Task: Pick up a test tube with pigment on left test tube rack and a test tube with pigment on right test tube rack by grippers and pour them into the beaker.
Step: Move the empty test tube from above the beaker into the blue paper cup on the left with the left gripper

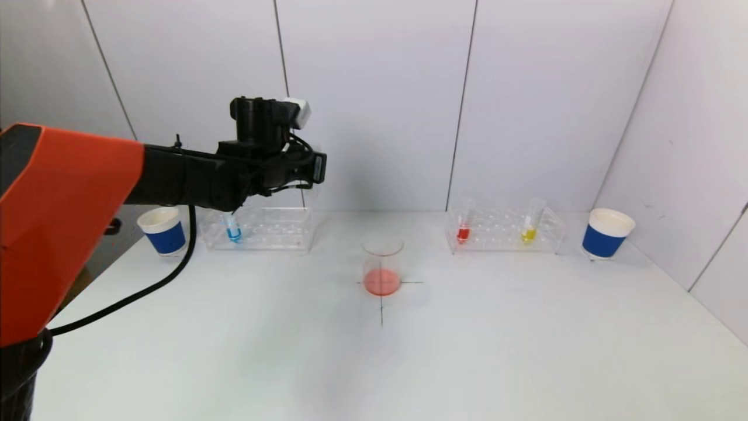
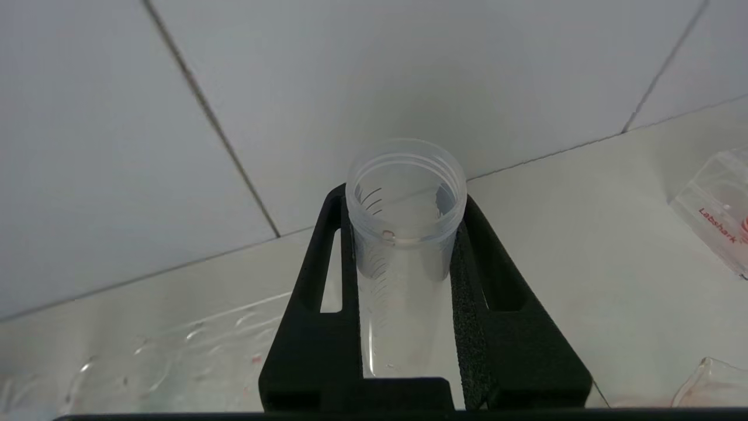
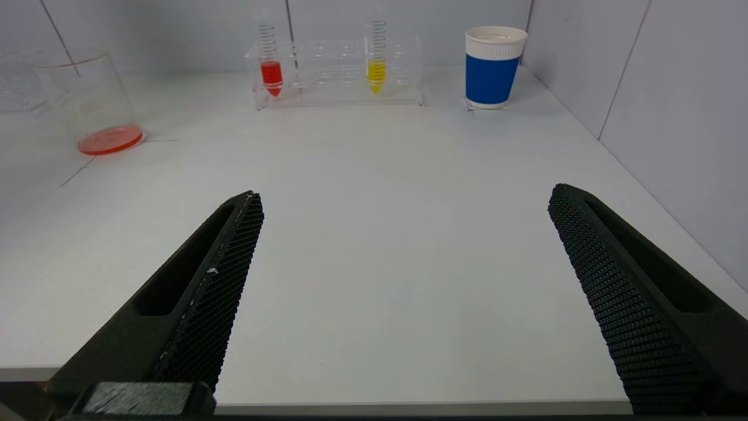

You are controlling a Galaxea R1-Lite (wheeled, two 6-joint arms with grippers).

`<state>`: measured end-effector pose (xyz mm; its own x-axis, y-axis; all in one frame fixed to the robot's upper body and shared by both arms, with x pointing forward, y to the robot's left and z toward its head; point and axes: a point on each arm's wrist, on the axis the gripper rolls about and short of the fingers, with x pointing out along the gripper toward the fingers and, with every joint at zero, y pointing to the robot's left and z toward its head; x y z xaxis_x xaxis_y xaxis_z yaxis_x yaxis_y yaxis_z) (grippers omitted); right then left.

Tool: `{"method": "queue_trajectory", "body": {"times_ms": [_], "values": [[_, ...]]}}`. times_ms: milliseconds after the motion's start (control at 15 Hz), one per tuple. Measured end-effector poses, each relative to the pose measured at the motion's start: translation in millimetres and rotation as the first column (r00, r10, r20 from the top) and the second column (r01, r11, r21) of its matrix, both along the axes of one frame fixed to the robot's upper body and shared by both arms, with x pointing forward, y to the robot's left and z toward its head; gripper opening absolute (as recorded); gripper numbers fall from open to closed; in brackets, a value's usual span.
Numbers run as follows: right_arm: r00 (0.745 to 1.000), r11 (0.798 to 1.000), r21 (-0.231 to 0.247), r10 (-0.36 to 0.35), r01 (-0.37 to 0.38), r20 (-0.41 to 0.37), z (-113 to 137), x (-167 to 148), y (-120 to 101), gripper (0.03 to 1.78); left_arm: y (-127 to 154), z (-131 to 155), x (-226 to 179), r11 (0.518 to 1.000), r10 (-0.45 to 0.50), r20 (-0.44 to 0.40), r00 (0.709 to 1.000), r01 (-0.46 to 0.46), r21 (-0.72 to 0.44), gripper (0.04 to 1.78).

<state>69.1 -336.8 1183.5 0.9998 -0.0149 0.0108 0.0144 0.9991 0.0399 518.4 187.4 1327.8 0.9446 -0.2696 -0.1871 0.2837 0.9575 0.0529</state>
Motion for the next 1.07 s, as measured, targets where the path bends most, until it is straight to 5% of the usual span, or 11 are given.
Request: {"method": "queue_trajectory", "body": {"times_ms": [333, 1067], "values": [[1.000, 1.000, 0.000, 0.000, 0.000, 0.000, 0, 0, 0, 1.77, 47, 28, -8, 0.953, 0.304, 0.045, 0.952, -0.304, -0.007, 0.45], [1.000, 1.000, 0.000, 0.000, 0.000, 0.000, 0, 0, 0, 1.77, 161, 9, -8, 0.832, 0.554, 0.024, 0.832, -0.554, -0.020, 0.45]]}}
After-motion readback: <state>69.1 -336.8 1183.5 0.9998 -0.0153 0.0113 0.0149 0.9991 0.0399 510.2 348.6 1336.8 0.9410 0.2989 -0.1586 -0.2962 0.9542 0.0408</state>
